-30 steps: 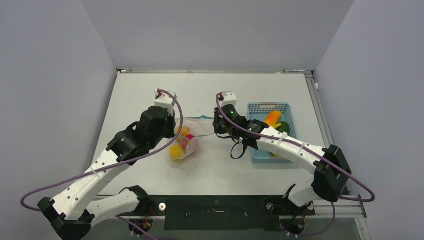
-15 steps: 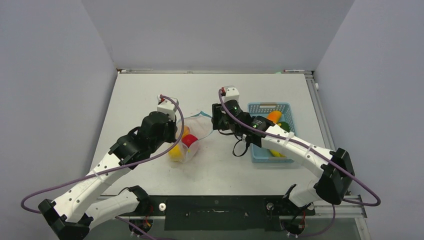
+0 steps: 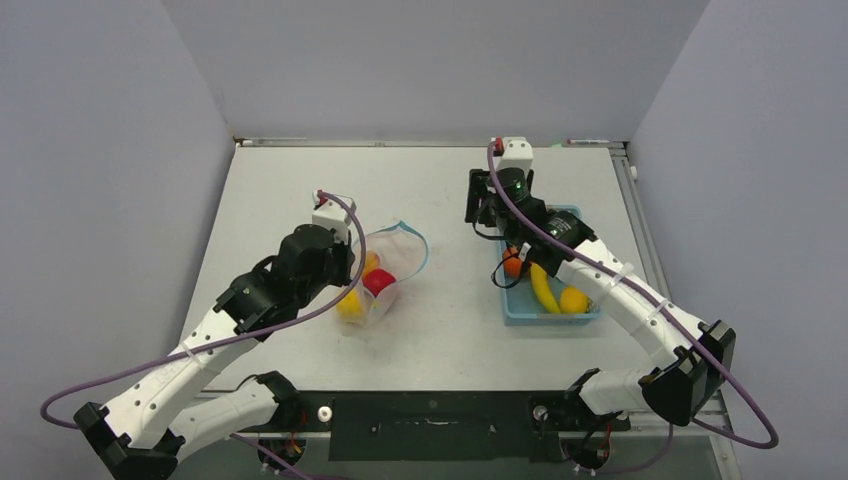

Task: Place the food in the zip-top bag and seal the zipper
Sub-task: Adjust the zipper food storage bag at the center of the board, then pick up the fake fruit from the bin.

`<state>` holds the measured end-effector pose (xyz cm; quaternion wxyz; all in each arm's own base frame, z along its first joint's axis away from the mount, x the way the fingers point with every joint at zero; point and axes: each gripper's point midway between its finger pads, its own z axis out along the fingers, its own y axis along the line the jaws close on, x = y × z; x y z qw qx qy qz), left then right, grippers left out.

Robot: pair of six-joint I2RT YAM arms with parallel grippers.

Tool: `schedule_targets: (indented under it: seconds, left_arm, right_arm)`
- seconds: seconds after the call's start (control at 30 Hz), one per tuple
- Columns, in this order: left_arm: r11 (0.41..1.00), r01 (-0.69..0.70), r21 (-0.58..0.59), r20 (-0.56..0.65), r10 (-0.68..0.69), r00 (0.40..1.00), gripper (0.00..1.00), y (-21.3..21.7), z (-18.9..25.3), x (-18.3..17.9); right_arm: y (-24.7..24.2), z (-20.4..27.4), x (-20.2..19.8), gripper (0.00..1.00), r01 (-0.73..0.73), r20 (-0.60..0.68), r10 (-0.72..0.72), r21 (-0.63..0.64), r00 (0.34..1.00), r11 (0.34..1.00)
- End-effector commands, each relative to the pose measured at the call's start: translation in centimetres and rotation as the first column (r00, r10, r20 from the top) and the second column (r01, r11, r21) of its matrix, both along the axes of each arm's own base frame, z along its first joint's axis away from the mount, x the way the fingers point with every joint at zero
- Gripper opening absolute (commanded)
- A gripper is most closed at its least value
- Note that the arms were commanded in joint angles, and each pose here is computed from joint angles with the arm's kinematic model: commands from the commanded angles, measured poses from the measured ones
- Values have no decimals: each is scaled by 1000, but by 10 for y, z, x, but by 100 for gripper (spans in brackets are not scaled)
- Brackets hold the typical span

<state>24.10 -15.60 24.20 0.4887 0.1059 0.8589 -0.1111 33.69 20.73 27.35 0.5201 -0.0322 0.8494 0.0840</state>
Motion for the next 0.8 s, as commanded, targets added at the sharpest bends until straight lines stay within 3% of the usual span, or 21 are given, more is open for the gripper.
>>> schedule_targets:
  seconds: [0.0,0.3,0.77]
  left_arm:
    - [999,4,-47,57,-1,998,0,0,17,2]
    - [999,14,-52,52,-11,999,0,0,15,-1]
    - [998,13,-66,59,-10,998,0,1,18,-2]
  right_arm:
    - [-50,8,15,60,137,14,-137,-41,990,990]
    - [-94,-48,30,64,266,-95,-269,-49,958,963]
    - [-106,-127,25,63,264,-261,-276,-80,925,961]
